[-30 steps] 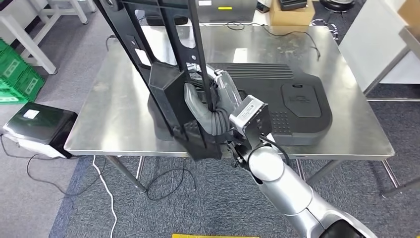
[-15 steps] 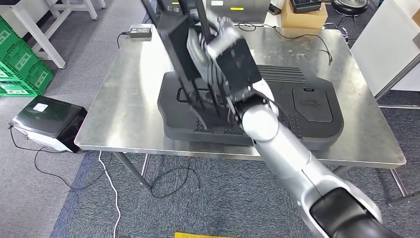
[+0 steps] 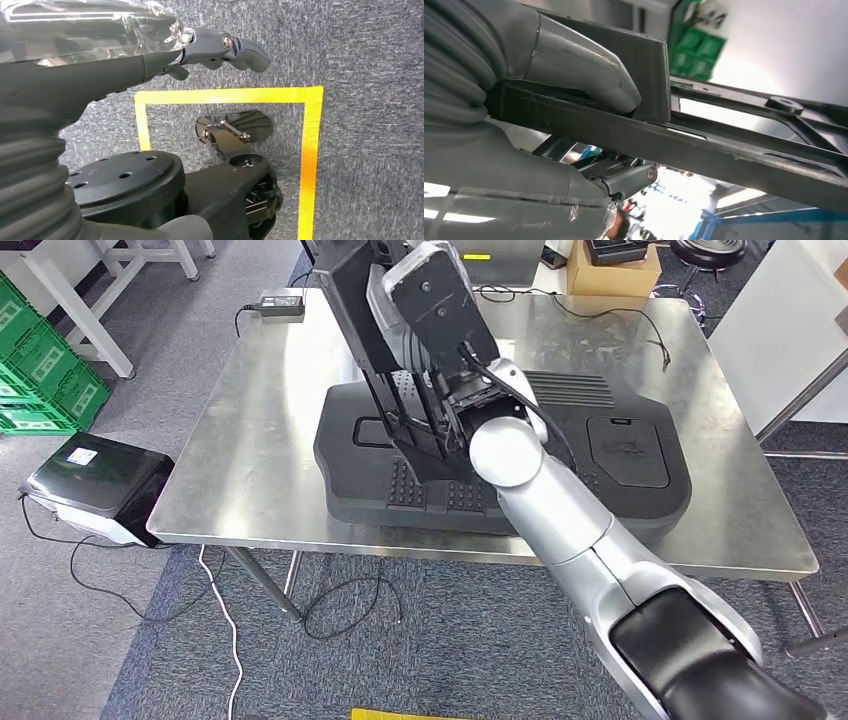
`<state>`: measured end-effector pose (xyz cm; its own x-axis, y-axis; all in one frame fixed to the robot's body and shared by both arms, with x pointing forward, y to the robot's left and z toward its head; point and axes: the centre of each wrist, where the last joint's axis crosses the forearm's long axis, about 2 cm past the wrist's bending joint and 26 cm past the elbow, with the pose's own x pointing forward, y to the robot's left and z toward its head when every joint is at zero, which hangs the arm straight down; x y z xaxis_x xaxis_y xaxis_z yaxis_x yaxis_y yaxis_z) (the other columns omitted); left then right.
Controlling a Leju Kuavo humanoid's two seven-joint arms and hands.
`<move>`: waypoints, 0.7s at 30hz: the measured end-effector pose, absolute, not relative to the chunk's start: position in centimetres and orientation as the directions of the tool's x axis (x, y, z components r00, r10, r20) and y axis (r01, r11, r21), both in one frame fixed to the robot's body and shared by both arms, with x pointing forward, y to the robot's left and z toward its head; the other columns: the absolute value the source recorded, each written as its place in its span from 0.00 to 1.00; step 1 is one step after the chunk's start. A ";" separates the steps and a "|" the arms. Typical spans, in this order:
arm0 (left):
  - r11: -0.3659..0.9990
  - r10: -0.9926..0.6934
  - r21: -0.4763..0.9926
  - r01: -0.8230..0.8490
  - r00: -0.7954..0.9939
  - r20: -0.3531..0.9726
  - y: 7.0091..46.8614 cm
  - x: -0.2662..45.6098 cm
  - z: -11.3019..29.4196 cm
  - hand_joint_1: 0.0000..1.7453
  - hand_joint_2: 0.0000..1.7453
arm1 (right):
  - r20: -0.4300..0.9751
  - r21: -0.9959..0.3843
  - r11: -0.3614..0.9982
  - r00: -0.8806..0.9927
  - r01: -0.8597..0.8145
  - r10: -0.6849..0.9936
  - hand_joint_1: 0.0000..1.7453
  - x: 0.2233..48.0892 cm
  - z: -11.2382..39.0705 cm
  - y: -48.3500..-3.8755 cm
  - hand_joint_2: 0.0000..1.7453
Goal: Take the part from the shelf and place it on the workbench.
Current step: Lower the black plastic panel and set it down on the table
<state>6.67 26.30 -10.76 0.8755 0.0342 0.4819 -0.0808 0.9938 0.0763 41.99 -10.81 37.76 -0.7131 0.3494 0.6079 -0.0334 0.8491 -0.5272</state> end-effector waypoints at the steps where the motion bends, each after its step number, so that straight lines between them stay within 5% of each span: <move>1: 0.994 0.031 0.073 -0.076 0.876 0.482 26.3 6.7 -10.8 0.00 1.00 | 0.602 -0.543 0.839 -0.704 -0.015 0.377 1.00 42.2 38.0 -10.8 1.00; 8: 0.997 0.025 0.047 -0.054 0.879 0.477 26.2 6.7 -10.8 0.00 1.00 | 0.485 -0.705 0.695 -0.620 0.141 0.617 1.00 43.8 38.6 -10.5 1.00; 12: 0.998 0.014 0.045 -0.040 0.885 0.466 26.2 7.0 -10.7 0.00 1.00 | 0.178 -0.906 0.321 -0.441 0.275 0.880 1.00 44.5 37.8 -9.8 1.00; 15: 0.998 0.008 0.046 -0.032 0.889 0.457 26.2 7.2 -10.7 0.00 1.00 | -0.080 -0.934 0.040 -0.315 0.356 0.946 1.00 44.9 35.8 -9.4 1.00; 21: 0.999 -0.022 0.035 0.008 0.901 0.434 26.1 7.5 -10.6 0.00 1.00 | -0.332 -0.886 -0.237 -0.187 0.399 0.925 1.00 45.6 33.4 -9.8 1.00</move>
<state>7.51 26.11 -10.62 0.9009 -0.0219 0.4335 0.0076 0.9994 0.0347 45.63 -9.84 33.39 -0.1866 0.9247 -0.3318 0.3994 -0.2372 -0.8856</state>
